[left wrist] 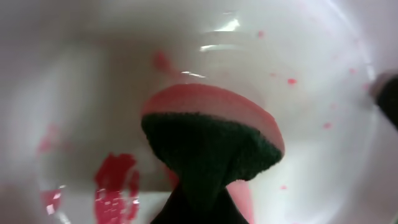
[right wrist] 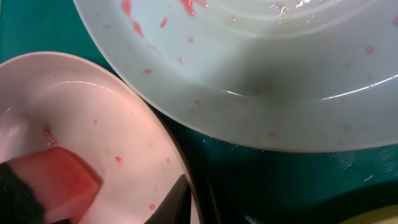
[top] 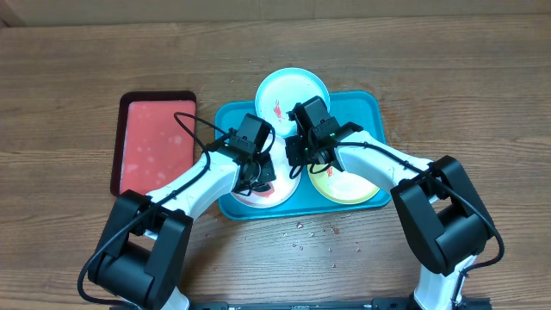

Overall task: Clean dirty plates on tray and stack at the side
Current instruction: 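Scrub the white plate with the sponge while the right gripper holds it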

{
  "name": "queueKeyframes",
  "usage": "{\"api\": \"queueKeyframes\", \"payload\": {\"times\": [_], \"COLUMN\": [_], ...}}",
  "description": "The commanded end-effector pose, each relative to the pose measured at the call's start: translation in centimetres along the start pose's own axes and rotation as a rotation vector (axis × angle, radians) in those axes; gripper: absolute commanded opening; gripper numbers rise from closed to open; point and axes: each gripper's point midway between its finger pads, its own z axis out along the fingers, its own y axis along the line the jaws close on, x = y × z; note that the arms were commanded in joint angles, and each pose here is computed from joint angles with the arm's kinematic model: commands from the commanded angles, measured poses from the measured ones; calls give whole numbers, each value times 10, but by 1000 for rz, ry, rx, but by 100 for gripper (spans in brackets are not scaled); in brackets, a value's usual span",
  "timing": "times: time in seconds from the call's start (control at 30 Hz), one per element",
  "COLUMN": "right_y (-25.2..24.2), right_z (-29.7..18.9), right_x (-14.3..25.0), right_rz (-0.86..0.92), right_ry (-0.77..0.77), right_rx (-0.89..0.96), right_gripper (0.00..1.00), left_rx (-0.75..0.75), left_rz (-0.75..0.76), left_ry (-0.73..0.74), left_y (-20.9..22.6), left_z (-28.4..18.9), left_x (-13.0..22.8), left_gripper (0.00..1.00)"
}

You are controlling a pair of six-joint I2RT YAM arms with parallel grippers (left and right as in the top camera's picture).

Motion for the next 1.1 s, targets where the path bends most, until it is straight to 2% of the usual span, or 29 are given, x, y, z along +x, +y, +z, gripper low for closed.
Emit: {"api": "queueKeyframes", "payload": {"times": [0.0, 0.1, 0.23, 0.43, 0.6, 0.7, 0.87, 1.07], "right_y": [1, 1, 1, 1, 1, 1, 1, 1], "right_z": [0, 0, 0, 0, 0, 0, 0, 0], "right_x": [-10, -11, -12, -12, -12, -12, -12, -12], "right_rz": [-9, -9, -10, -10, -10, -10, -10, -10], "right_ry": [-28, -33, -36, -36, -36, -36, -36, -36], "right_rx": [15, 17, 15, 15, 15, 15, 15, 14], "right_gripper": [10, 10, 9, 9, 8, 8, 8, 7], "left_rx": [-190, -292, -317, -259, -104, 2, 74, 31], "left_rz": [-44, -49, -33, 54, 125, 127, 117, 137], "left_ry": [-43, -68, -94, -151, -164, -131, -23, 81], "left_y": [48, 75, 83, 59, 18, -2, -13, -6], "left_z": [4, -3, -7, -22, -38, -40, -26, 9], "left_x": [-9, -17, -28, -58, -79, -75, -52, -22], "left_gripper": [4, 4, 4, 4, 4, 4, 4, 4]}}
